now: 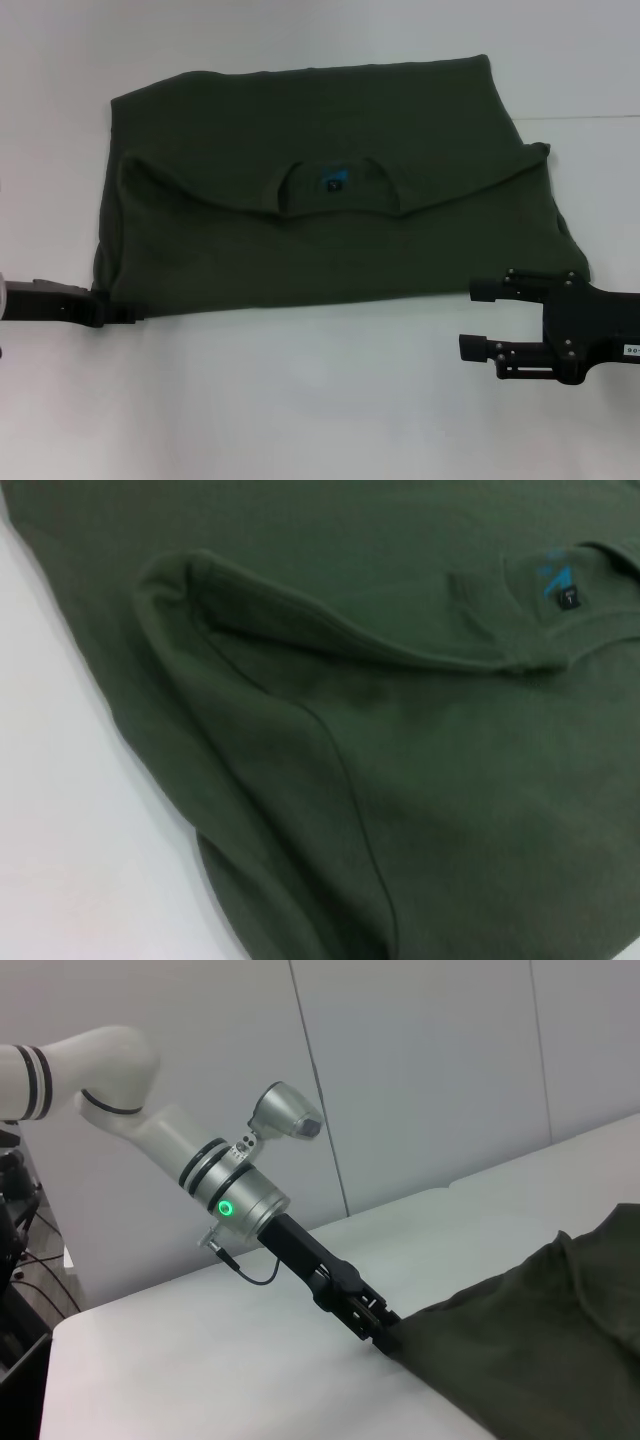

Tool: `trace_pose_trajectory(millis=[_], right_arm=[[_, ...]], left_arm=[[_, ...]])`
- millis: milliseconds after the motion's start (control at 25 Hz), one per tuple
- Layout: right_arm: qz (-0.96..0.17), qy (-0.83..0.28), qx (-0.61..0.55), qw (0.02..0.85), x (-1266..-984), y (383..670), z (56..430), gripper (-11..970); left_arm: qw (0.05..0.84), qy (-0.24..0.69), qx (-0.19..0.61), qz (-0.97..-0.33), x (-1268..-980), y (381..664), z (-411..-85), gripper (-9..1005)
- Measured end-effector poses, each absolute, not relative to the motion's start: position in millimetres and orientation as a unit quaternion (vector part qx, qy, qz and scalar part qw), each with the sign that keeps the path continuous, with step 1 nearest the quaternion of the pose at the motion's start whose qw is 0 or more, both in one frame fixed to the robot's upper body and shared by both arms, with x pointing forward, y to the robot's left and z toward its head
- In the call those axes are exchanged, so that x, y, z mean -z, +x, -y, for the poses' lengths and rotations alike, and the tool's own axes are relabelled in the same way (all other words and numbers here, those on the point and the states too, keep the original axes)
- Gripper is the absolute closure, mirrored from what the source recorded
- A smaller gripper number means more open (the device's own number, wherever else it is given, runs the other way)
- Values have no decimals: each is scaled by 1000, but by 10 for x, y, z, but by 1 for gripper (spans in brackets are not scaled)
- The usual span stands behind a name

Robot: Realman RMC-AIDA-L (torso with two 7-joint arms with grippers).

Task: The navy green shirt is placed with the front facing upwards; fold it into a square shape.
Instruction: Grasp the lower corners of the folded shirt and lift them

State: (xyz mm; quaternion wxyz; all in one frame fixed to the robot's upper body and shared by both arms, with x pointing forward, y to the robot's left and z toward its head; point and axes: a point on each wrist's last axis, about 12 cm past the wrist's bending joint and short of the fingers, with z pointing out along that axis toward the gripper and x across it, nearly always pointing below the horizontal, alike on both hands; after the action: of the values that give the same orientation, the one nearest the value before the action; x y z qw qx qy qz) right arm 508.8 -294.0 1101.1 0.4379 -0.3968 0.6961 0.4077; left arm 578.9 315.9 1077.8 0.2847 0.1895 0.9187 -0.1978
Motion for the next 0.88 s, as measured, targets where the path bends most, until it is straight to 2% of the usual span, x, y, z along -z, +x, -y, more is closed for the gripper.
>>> trace_pose_trajectory(millis=[480,680,880], right_arm=[[-696,-392,-410,441,-11028,5088,2953,153],[-696,-391,-409,442,-11028,5089,2954,152],[-699,-384,-404,448,-11031,5089,2994,154]], left_arm=[[284,188,196,-920,-10776,5808,-3136,457],[280,193,199,-919,-10776,5797,-3135,699],[279,196,198,-919,-10781,5797,-3136,888]])
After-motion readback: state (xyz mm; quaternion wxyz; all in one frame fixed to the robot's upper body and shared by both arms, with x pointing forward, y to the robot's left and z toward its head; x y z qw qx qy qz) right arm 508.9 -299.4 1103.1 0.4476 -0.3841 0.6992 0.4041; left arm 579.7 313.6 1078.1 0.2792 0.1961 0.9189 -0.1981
